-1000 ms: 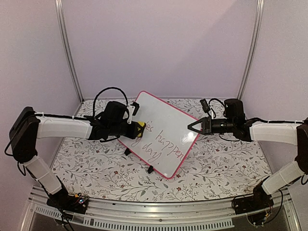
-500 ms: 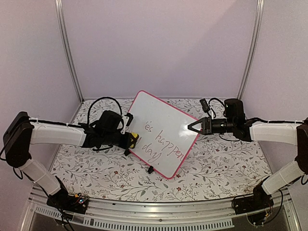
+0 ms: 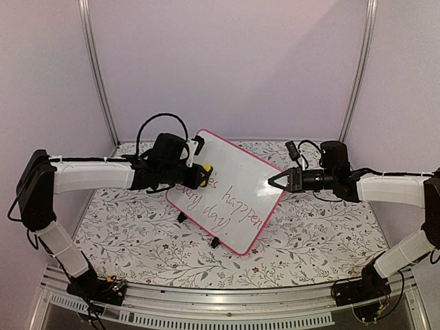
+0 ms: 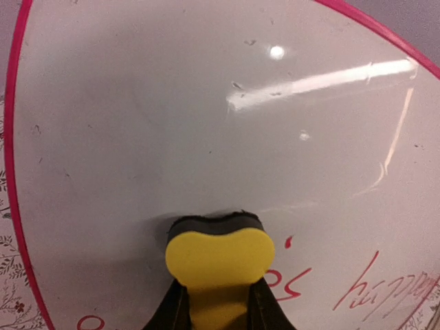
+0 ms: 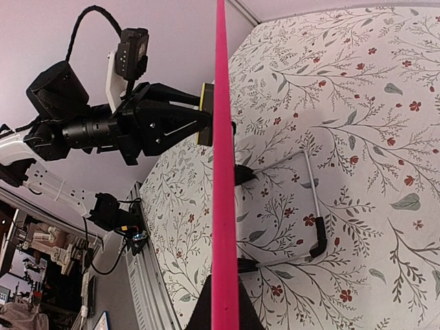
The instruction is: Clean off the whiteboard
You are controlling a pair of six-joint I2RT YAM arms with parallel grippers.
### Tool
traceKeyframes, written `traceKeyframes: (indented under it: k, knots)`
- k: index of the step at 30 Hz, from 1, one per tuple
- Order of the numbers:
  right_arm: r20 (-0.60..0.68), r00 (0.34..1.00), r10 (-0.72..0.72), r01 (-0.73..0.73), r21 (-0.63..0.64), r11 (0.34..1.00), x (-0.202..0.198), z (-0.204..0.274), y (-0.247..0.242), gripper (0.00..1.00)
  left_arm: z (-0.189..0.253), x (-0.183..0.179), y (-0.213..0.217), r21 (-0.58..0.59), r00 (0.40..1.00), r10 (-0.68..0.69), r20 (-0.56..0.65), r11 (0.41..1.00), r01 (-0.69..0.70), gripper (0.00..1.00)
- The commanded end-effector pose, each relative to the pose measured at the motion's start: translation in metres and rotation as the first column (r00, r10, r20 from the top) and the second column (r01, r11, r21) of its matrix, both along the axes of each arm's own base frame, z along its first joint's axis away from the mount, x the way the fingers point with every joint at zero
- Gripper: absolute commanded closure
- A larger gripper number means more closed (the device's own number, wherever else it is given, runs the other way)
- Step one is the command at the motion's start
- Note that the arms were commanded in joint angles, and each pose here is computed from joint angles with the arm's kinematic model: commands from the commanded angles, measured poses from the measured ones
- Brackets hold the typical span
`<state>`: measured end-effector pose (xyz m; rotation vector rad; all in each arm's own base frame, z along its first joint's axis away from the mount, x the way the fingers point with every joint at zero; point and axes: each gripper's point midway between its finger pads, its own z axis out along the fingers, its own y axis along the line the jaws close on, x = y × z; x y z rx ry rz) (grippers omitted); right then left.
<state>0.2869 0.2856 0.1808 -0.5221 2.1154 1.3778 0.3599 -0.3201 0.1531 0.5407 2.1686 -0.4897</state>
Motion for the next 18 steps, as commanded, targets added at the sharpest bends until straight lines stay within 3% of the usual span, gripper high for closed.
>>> traceKeyframes:
  k: [1, 11, 18]
  knots:
    - [-0.179, 0.976, 0.122, -0.146, -0.124, 0.982, -0.05, -0.066, 0.003, 1.0, -0.015, -0.006, -0.002, 0.023, 1.0, -0.022, -0.022, 0.999, 0.022, 1.0]
    - [-0.188, 0.976, 0.111, -0.137, -0.133, 0.982, -0.045, -0.069, 0.003, 1.0, -0.056, -0.049, 0.036, 0.04, 0.992, 0.033, -0.121, 0.999, -0.029, 1.0]
    - [-0.206, 0.973, 0.102, -0.135, -0.155, 0.979, -0.034, -0.064, 0.009, 1.0, -0.049, -0.046, 0.036, 0.037, 0.994, 0.037, -0.102, 0.999, -0.033, 1.0]
